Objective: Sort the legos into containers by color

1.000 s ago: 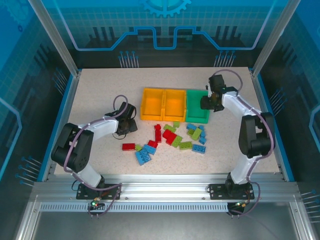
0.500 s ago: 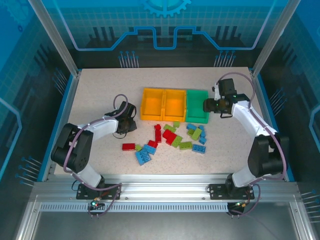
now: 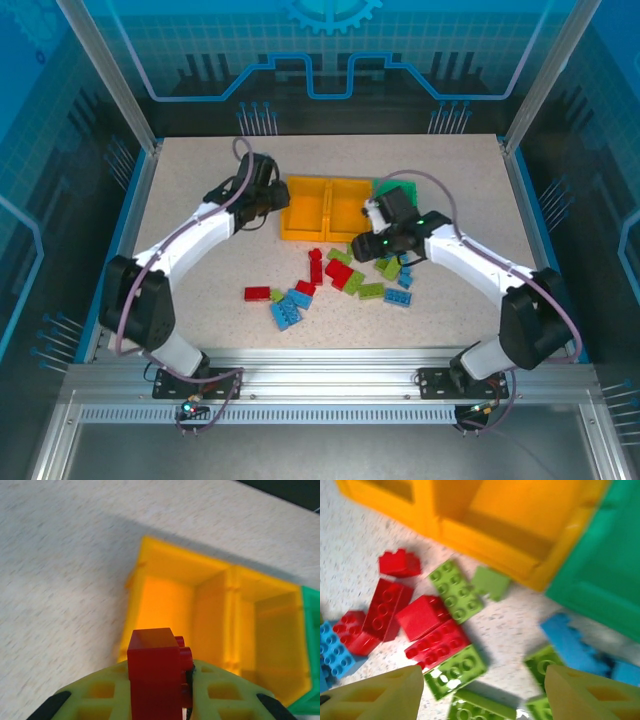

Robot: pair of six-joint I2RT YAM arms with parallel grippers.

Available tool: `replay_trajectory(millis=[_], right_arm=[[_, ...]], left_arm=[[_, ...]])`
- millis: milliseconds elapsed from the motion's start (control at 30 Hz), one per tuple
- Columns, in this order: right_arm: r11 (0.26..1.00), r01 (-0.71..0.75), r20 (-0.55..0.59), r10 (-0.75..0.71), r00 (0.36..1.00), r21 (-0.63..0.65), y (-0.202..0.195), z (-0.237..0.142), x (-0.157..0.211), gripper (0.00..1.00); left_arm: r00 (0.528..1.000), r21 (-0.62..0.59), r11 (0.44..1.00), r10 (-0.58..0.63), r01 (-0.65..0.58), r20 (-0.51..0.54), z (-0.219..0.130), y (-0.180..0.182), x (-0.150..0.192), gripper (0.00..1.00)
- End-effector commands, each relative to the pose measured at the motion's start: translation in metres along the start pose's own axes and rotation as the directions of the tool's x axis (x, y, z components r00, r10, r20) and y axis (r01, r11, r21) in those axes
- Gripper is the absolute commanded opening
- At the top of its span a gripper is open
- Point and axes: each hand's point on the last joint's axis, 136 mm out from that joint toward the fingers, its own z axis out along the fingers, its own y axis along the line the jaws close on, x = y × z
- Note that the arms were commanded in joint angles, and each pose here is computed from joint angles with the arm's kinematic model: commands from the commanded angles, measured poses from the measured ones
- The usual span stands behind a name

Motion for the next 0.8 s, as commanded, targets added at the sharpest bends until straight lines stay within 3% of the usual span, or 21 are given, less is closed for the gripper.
replay_trajectory(millis=[0, 233, 367, 767], right_arm=[[0.999, 0.049, -0.037, -0.049, 0.998, -0.005, 0.025, 0.018, 0.008, 0.66], [0.967, 0.256, -0.130, -0.254, 0.958, -0.004, 0.060, 0.052, 0.016, 0.62], [0.949, 0.313, -0.153, -0.315, 0.937, -0.035, 0.064, 0.063, 0.018, 0.67], [0.898, 0.437, -0.212, -0.439, 0.873, -0.056, 0.061, 0.086, 0.022, 0.68]], left_arm=[[0.992, 0.034, 0.996, 0.085, -0.082, -0.094, 0.025, -0.017, 0.014, 0.23], [0.983, 0.020, 0.997, 0.077, -0.074, -0.167, 0.069, -0.023, 0.018, 0.24], [0.982, 0.020, 0.999, 0.053, -0.050, -0.181, 0.078, -0.025, 0.022, 0.28], [0.987, 0.068, 0.997, -0.031, 0.042, -0.160, 0.054, -0.037, 0.012, 0.62]])
